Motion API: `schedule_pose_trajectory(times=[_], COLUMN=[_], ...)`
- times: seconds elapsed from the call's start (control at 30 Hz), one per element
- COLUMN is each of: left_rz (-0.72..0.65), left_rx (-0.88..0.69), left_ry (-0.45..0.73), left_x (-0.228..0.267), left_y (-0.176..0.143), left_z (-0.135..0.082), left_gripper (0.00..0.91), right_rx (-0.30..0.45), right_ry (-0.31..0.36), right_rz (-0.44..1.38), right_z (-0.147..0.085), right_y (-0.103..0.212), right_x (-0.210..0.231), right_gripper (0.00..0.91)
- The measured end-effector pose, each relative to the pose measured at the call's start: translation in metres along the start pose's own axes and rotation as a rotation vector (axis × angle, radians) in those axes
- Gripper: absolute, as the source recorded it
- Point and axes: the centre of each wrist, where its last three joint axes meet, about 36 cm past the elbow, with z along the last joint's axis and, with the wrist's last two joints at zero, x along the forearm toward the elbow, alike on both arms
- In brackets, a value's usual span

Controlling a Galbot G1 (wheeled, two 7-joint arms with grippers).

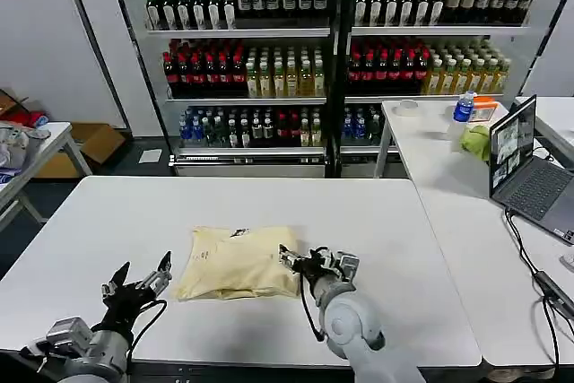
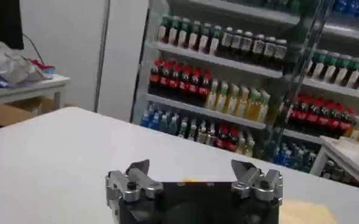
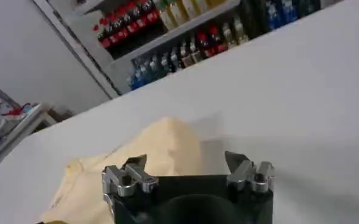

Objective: Fold and organize the clothes.

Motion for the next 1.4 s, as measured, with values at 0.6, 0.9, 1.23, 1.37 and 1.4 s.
schedule_pose_trajectory(times=[0.6,0.9,1.23,1.37,1.4], left_rz=[-0.005,0.002,0.017,0.02,0.021], left_rx=[-0.007,-0.002,0.005,0.004,0.004], left_ry=[-0.006,-0.003,0.012,0.013,0.013], left_x=[0.014,0.016,0.016,0.015,0.015], left_y=[0.002,-0.001,-0.006,-0.007,-0.007], left_z=[-0.005,-0.006,-0.006,-0.005,-0.005], left_gripper=[0.907,0.907,0.907,0.907,0.907], right_rx=[-0.069,-0.053,0.003,0.044,0.059], right_ry=[0.036,0.031,0.02,0.012,0.006], right_rz=[0.009,0.046,0.09,0.092,0.092], right_z=[0.002,-0.007,-0.028,-0.03,-0.03], right_y=[0.005,-0.011,-0.041,-0.048,-0.049], right_x=[-0.029,-0.032,-0.031,-0.028,-0.026], right_gripper=[0.0,0.0,0.836,0.907,0.907])
